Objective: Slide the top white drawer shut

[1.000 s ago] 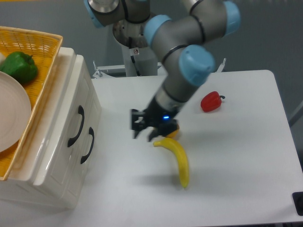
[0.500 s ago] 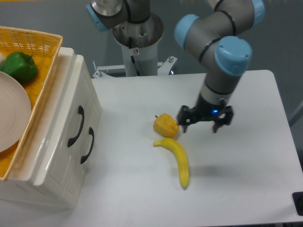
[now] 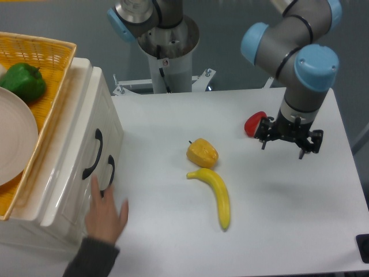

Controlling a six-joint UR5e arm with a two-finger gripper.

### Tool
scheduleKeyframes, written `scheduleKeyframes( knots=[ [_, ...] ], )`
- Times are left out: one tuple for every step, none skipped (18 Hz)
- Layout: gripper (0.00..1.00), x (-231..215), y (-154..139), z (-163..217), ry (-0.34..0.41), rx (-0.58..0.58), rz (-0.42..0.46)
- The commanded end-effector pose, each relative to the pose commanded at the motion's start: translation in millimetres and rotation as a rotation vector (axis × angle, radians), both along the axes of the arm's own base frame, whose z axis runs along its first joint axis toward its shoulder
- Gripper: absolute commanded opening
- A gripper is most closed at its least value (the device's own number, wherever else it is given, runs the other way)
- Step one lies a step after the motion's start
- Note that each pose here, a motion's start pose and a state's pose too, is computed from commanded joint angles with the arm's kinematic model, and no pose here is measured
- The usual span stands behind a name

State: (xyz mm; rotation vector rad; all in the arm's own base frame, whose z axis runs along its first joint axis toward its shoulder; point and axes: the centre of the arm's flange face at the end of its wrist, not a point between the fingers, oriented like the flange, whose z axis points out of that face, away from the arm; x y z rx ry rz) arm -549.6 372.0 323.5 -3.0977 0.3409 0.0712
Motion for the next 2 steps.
scheduleKeyframes(
  knots=[
    [1.0,-1.7,0.5,-0.8,0.001,-0.002,-0.025],
    [1.0,-2.6,-0.2,-0.1,0.003,-0.002,-0.028]
  ],
)
